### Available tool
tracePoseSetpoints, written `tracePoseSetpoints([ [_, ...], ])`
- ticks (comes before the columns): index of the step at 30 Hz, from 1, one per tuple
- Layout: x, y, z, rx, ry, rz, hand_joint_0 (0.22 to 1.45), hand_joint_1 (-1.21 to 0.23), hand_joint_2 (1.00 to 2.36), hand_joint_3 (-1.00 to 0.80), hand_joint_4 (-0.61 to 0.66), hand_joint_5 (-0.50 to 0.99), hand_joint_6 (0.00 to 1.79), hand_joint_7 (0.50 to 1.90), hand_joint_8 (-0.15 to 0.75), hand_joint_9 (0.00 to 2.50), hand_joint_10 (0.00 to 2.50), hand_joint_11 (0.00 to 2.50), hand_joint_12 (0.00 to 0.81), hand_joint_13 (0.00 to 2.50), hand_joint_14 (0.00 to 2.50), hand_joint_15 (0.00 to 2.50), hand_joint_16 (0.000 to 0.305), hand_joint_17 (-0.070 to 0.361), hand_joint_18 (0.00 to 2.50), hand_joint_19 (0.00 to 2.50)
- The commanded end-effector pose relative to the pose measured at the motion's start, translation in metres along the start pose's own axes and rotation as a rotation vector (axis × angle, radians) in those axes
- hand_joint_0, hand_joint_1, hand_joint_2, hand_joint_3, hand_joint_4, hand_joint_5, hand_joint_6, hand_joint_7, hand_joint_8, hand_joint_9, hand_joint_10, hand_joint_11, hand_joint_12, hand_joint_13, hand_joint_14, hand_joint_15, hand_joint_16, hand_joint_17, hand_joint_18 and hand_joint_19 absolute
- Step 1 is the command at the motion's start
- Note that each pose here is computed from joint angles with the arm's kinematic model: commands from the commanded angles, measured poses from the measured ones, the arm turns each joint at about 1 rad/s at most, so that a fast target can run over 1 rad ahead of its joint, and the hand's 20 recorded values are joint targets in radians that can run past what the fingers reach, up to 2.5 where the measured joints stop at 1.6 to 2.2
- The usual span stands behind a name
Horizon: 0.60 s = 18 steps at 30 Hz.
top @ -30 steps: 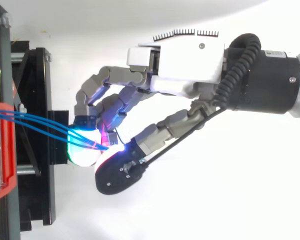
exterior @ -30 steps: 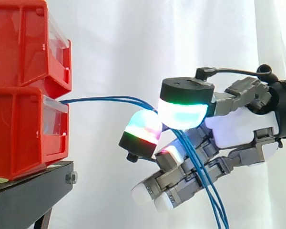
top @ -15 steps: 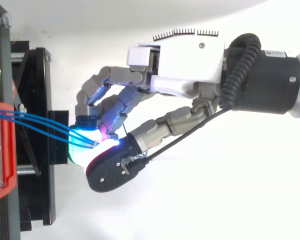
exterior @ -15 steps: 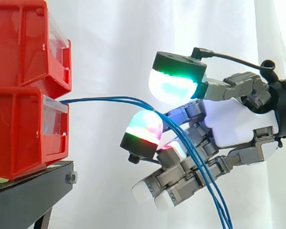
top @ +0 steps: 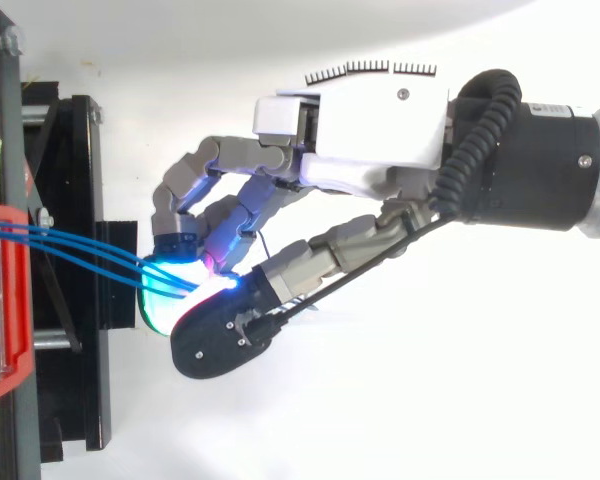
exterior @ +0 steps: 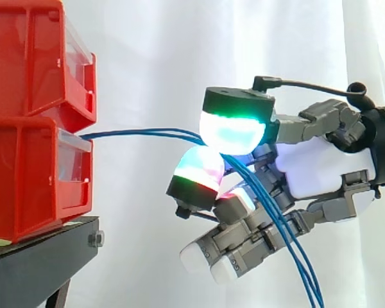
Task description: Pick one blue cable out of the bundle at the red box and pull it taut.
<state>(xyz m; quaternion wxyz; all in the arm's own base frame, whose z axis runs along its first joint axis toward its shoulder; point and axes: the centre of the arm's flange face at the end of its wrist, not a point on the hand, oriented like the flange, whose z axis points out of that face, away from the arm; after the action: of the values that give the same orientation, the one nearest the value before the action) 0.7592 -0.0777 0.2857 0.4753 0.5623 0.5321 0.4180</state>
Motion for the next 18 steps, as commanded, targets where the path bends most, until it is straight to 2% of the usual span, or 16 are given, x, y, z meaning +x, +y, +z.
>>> tracePoseSetpoints([
  [1, 0.0000, -0.0001, 0.0000, 0.000, 0.000, 0.000, 0.75, -0.83, 1.00, -0.50, 0.01, -0.19, 0.92, 0.93, 0.337, 1.00, 0.01, 1.10, 0.380, 0.59, 0.01, 0.26, 0.049, 0.110, 0.60, 0.10],
  [3, 0.0001, 0.0001, 0.0001, -0.001, 0.000, 0.000, 0.73, -0.85, 1.00, -0.50, 0.04, -0.18, 0.91, 0.87, 0.327, 0.99, 0.01, 1.10, 0.379, 0.58, 0.01, 0.26, 0.049, 0.110, 0.60, 0.11],
  [5, 0.0000, -0.0001, 0.0000, 0.000, 0.000, 0.000, 0.68, -0.90, 1.00, -0.50, 0.09, -0.18, 0.92, 0.92, 0.321, 0.98, 0.01, 1.10, 0.377, 0.58, 0.01, 0.27, 0.049, 0.109, 0.60, 0.12],
  [6, 0.0000, -0.0001, 0.0000, 0.000, 0.000, 0.000, 0.62, -0.92, 1.00, -0.50, 0.10, -0.18, 0.92, 0.94, 0.322, 0.98, 0.01, 1.11, 0.376, 0.57, 0.01, 0.27, 0.049, 0.110, 0.59, 0.13],
  [7, 0.0000, -0.0001, 0.0000, 0.000, 0.000, 0.000, 0.53, -0.91, 1.00, -0.50, 0.11, -0.18, 0.93, 0.93, 0.333, 0.98, 0.01, 1.10, 0.388, 0.56, 0.01, 0.28, 0.051, 0.115, 0.60, 0.15],
  [9, 0.0001, 0.0001, 0.0001, -0.001, 0.000, 0.000, 0.47, -0.87, 1.00, -0.50, 0.12, -0.18, 0.93, 0.89, 0.354, 0.98, 0.01, 1.09, 0.407, 0.57, 0.01, 0.28, 0.055, 0.124, 0.61, 0.15],
  [10, 0.0001, 0.0001, 0.0001, -0.001, 0.000, -0.001, 0.43, -0.76, 1.00, -0.50, 0.13, -0.17, 0.94, 0.86, 0.377, 0.99, 0.01, 1.08, 0.429, 0.58, 0.01, 0.29, 0.060, 0.134, 0.62, 0.17],
  [13, -0.0001, 0.0001, 0.0001, -0.001, -0.001, -0.001, 0.46, -0.62, 1.00, -0.50, 0.11, -0.17, 0.93, 0.89, 0.370, 0.99, 0.01, 1.08, 0.421, 0.57, 0.01, 0.29, 0.058, 0.130, 0.59, 0.19],
  [16, 0.0001, 0.0001, 0.0001, -0.001, 0.000, -0.001, 0.56, -0.57, 1.00, -0.50, 0.10, -0.18, 0.92, 0.97, 0.337, 0.97, 0.01, 1.06, 0.388, 0.54, 0.01, 0.30, 0.051, 0.115, 0.53, 0.23],
  [18, 0.0012, 0.0001, 0.0001, -0.001, 0.002, -0.002, 0.59, -0.58, 1.00, -0.46, 0.10, -0.18, 0.92, 0.99, 0.334, 0.96, 0.01, 1.06, 0.385, 0.53, 0.01, 0.31, 0.050, 0.112, 0.52, 0.24],
])
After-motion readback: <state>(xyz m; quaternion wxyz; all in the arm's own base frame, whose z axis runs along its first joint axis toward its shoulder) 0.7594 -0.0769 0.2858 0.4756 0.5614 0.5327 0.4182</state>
